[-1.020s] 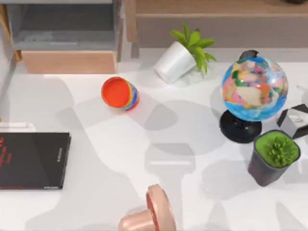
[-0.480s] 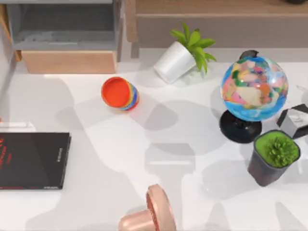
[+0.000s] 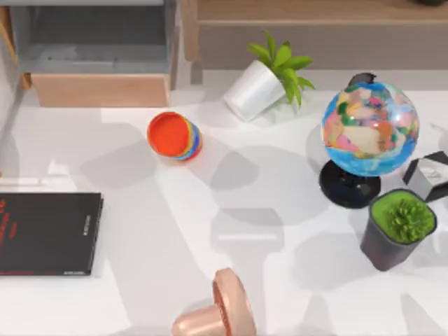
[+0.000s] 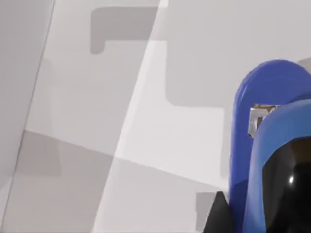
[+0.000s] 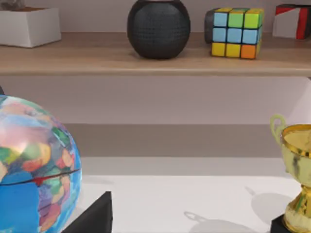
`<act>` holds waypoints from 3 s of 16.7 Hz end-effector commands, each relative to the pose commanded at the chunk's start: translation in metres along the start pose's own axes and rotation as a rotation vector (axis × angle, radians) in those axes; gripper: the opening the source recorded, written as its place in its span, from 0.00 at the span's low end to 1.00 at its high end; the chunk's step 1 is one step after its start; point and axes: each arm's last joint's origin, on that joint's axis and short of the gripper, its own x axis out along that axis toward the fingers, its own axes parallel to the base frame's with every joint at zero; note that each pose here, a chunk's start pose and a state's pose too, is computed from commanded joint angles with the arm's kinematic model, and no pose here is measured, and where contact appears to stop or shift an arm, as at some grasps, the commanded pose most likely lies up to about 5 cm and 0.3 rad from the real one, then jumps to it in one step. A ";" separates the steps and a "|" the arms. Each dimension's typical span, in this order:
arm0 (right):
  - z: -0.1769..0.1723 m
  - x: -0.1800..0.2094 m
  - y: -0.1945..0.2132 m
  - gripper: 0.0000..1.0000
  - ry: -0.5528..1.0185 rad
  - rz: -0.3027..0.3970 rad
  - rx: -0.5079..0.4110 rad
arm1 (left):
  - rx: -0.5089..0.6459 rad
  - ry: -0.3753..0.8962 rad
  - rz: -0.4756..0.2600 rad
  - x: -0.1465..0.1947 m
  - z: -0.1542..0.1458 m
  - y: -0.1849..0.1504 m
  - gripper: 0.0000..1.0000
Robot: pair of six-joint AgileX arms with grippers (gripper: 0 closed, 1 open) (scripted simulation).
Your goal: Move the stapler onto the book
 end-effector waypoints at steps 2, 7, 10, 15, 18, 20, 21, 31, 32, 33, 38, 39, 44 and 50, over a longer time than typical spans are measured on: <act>0.000 0.000 0.000 1.00 0.000 0.000 0.000 | 0.056 -0.049 0.010 -0.032 -0.006 -0.013 0.00; 0.000 0.000 0.000 1.00 0.000 0.000 0.000 | 0.239 -0.140 0.036 -0.097 -0.043 -0.062 0.00; 0.000 0.000 0.000 1.00 0.000 0.000 0.000 | 0.332 -0.147 0.044 -0.113 -0.079 -0.090 0.00; 0.000 0.000 0.000 1.00 0.000 0.000 0.000 | 0.395 -0.091 0.037 -0.101 -0.144 -0.115 0.00; 0.000 0.000 0.000 1.00 0.000 0.000 0.000 | 0.386 -0.020 0.020 -0.075 -0.177 -0.122 0.00; 0.000 0.000 0.000 1.00 0.000 0.000 0.000 | 0.367 0.028 0.008 -0.058 -0.196 -0.124 0.00; 0.000 0.000 0.000 1.00 0.000 0.000 0.000 | 0.356 0.048 0.003 -0.050 -0.203 -0.124 0.00; 0.000 0.000 0.000 1.00 0.000 0.000 0.000 | 0.308 0.094 -0.011 -0.031 -0.222 -0.124 0.00; 0.000 0.000 0.000 1.00 0.000 0.000 0.000 | 0.308 0.096 -0.011 -0.030 -0.222 -0.124 0.00; 0.000 0.000 0.000 1.00 0.000 0.000 0.000 | 0.308 0.099 -0.011 -0.026 -0.223 -0.124 0.00; 0.000 0.000 0.000 1.00 0.000 0.000 0.000 | 0.309 0.088 -0.014 -0.003 -0.226 -0.125 0.00; 0.000 0.000 0.000 1.00 0.000 0.000 0.000 | 0.310 0.090 -0.013 -0.002 -0.226 -0.125 0.00; 0.000 0.000 0.000 1.00 0.000 0.000 0.000 | 0.310 0.090 -0.013 -0.002 -0.226 -0.125 0.15; 0.000 0.000 0.000 1.00 0.000 0.000 0.000 | 0.310 0.090 -0.013 -0.002 -0.226 -0.125 0.60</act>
